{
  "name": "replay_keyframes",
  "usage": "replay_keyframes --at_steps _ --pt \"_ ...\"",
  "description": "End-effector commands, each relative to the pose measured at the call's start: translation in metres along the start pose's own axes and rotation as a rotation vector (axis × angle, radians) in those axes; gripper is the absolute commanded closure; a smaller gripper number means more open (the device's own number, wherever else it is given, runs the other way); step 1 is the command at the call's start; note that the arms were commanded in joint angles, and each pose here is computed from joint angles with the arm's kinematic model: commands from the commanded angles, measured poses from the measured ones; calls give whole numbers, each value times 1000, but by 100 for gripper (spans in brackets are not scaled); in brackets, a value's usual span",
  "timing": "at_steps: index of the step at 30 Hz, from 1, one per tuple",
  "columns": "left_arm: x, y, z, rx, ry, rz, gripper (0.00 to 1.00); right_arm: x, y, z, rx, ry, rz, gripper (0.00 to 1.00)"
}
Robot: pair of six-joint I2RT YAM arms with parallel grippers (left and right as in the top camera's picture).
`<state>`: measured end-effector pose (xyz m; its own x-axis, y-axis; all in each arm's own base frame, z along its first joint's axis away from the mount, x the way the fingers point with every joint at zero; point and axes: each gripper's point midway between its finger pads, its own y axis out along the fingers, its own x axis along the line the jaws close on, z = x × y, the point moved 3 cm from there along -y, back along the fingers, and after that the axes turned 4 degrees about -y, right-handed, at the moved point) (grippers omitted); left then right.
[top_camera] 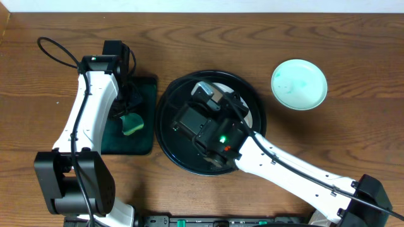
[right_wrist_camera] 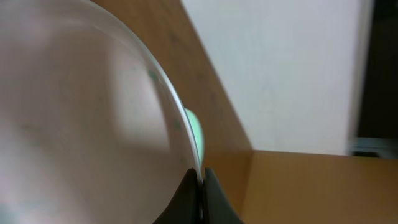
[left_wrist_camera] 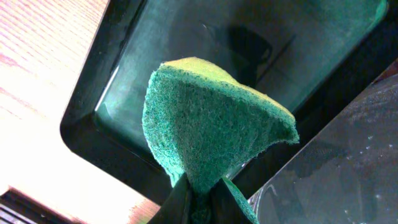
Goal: Clean dirty plates on tray and stack at the side
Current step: 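Carry the plate right and stack it on the plate pile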
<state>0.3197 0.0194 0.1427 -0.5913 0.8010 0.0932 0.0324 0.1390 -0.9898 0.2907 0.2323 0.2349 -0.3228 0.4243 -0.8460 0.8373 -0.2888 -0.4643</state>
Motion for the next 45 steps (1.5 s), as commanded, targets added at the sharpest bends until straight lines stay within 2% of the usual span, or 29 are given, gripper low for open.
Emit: replay_keyframes --at_steps 1,4,7,14,25,30,34,40,45 --pt "3 2 1 9 13 -12 93 11 -3 -2 -10 200 -190 99" --pt "3 2 1 8 14 -12 93 33 4 -2 43 413 -418 99" --pt "3 2 1 9 15 -12 93 28 22 5 129 636 -487 99" --pt "4 2 2 14 16 -16 93 -17 86 45 284 938 -449 99" --pt "4 2 3 15 16 -16 92 -89 169 169 506 1383 -472 99" --pt "4 2 3 15 16 -16 93 -105 188 224 587 1467 -396 99" --pt "4 2 3 15 16 -16 93 -101 202 252 654 1483 -387 99" --pt "4 2 3 15 16 -16 93 -67 229 263 746 1453 -444 99" --pt "4 2 3 16 16 -17 93 -41 256 260 755 1456 -502 99"
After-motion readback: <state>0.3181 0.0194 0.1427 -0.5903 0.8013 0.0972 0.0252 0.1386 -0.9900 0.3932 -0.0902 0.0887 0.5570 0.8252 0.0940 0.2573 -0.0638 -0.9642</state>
